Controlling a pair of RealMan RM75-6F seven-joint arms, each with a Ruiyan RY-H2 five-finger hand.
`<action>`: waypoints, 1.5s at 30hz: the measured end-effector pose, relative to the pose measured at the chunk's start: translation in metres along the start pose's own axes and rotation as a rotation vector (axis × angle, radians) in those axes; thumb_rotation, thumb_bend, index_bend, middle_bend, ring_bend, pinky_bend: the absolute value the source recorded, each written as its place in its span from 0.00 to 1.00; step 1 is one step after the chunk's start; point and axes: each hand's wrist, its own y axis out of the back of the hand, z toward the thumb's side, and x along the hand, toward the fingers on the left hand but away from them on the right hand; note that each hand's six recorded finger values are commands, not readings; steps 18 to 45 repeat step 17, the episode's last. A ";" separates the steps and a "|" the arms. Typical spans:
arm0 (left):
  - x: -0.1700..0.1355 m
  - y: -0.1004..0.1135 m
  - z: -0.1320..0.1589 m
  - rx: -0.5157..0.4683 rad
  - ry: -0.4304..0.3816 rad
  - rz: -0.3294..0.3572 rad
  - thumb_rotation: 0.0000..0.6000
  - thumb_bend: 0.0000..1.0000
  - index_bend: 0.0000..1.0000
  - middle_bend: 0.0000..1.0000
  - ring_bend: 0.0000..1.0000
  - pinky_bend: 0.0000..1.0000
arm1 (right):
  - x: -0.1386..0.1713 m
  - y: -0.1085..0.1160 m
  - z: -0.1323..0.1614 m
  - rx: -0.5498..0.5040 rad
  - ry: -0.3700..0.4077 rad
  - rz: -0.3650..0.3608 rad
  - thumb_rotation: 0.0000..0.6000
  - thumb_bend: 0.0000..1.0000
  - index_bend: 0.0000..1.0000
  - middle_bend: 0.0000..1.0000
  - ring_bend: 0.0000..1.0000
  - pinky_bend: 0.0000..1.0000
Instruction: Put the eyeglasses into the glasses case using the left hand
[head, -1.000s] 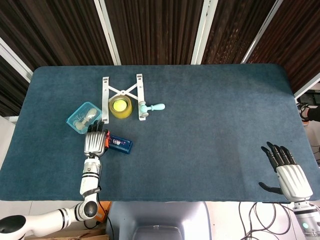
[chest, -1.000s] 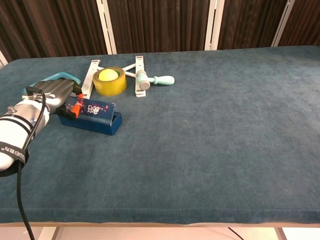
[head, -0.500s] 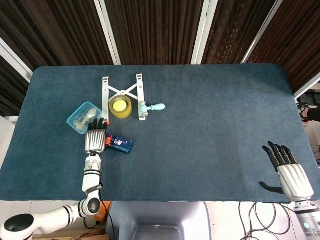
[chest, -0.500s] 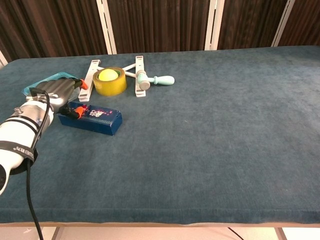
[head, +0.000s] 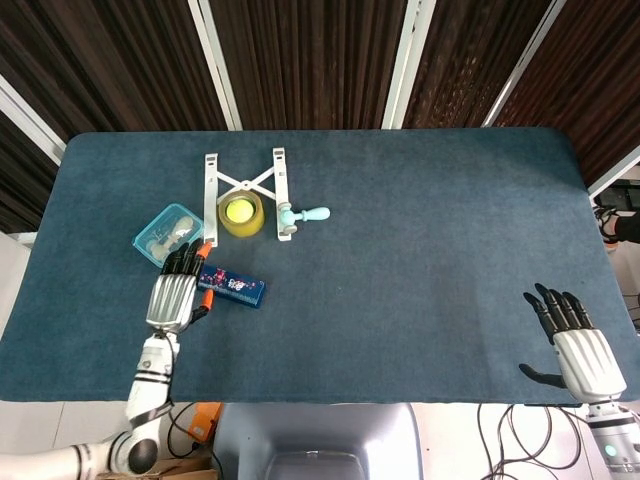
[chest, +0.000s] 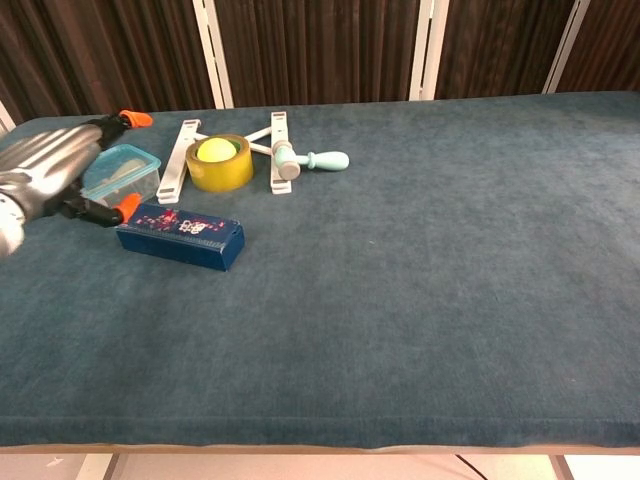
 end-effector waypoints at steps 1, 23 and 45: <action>-0.014 0.007 -0.008 0.010 -0.021 -0.019 1.00 0.41 0.00 0.00 0.00 0.07 | 0.000 -0.002 0.002 0.006 0.003 0.006 1.00 0.18 0.00 0.00 0.00 0.00; -0.168 0.037 -0.111 0.069 -0.069 0.000 1.00 0.41 0.00 0.00 0.00 0.03 | 0.002 -0.016 0.020 0.054 0.033 0.022 1.00 0.18 0.00 0.00 0.00 0.00; -0.168 0.037 -0.111 0.069 -0.069 0.000 1.00 0.41 0.00 0.00 0.00 0.03 | 0.002 -0.016 0.020 0.054 0.033 0.022 1.00 0.18 0.00 0.00 0.00 0.00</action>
